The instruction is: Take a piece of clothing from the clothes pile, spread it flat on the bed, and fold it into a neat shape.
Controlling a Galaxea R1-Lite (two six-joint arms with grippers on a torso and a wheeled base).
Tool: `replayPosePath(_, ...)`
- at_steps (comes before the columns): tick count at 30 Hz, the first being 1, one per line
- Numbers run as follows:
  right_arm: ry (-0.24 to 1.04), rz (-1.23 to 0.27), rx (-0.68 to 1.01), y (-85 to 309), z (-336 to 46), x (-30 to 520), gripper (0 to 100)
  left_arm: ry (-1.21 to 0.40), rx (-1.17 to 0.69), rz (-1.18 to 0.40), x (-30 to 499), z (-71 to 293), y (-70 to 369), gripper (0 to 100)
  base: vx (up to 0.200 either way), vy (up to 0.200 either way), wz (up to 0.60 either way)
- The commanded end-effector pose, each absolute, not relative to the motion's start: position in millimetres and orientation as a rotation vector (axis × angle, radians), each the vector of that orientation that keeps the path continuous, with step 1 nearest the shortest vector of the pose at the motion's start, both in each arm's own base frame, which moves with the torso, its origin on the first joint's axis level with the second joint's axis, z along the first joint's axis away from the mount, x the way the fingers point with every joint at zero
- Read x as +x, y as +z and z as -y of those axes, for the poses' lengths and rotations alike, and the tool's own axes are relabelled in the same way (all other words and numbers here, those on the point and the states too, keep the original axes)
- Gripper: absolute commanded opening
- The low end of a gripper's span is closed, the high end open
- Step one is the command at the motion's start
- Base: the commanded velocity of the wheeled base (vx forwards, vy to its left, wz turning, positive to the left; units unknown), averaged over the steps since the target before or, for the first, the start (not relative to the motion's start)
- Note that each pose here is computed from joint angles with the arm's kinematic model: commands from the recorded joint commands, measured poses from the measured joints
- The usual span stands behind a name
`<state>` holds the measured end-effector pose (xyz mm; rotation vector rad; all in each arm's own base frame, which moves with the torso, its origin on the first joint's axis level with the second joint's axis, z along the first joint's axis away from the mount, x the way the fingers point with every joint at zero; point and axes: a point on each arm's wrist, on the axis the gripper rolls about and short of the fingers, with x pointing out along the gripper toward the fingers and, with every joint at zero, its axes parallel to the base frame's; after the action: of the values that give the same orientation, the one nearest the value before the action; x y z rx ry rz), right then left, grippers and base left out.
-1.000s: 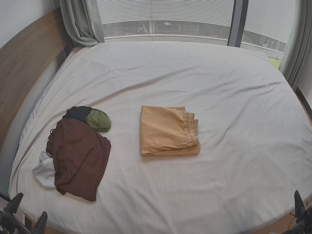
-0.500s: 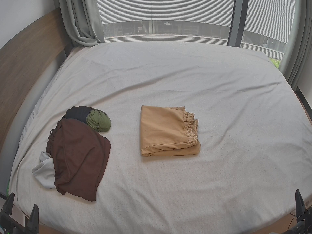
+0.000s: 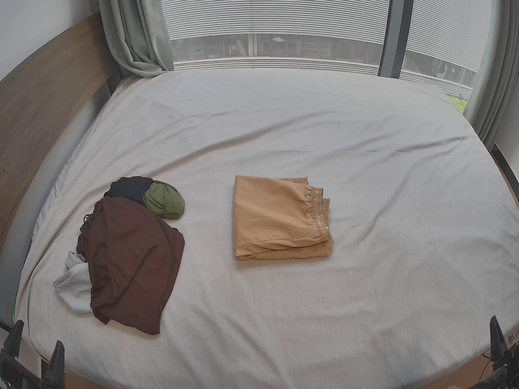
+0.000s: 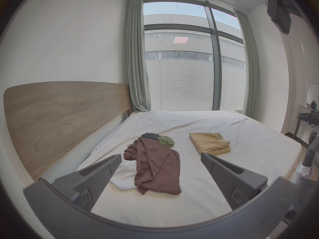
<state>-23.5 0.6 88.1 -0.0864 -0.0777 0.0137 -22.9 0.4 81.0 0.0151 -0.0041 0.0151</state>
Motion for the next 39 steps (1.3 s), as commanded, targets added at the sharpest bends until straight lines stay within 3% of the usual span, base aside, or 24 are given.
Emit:
replayPosePath(1, 0.021, 0.070, -0.052, 82.5, -0.7, -23.0, 100, 0.014, 0.014, 0.001, -22.7, -0.4, 75.8, 100, 0.000, 0.000, 0.00)
replayPosePath(9, -0.015, 0.058, -0.050, 81.5, 0.1, -23.0, 100, 0.015, 0.014, 0.001, -22.7, -0.5, 75.8, 100, 0.000, 0.000, 0.00)
replayPosePath(10, -0.003, -0.018, -0.017, 74.5, 0.1, -22.8, 100, 0.014, 0.018, 0.001, -22.8, -0.4, 76.1, 100, 0.000, 0.000, 0.00)
replayPosePath(39, -0.008, 0.003, -0.009, 76.0, 0.1, -22.7, 100, 0.015, 0.009, 0.001, -22.8, -0.6, 76.1, 100, 0.000, 0.000, 0.00)
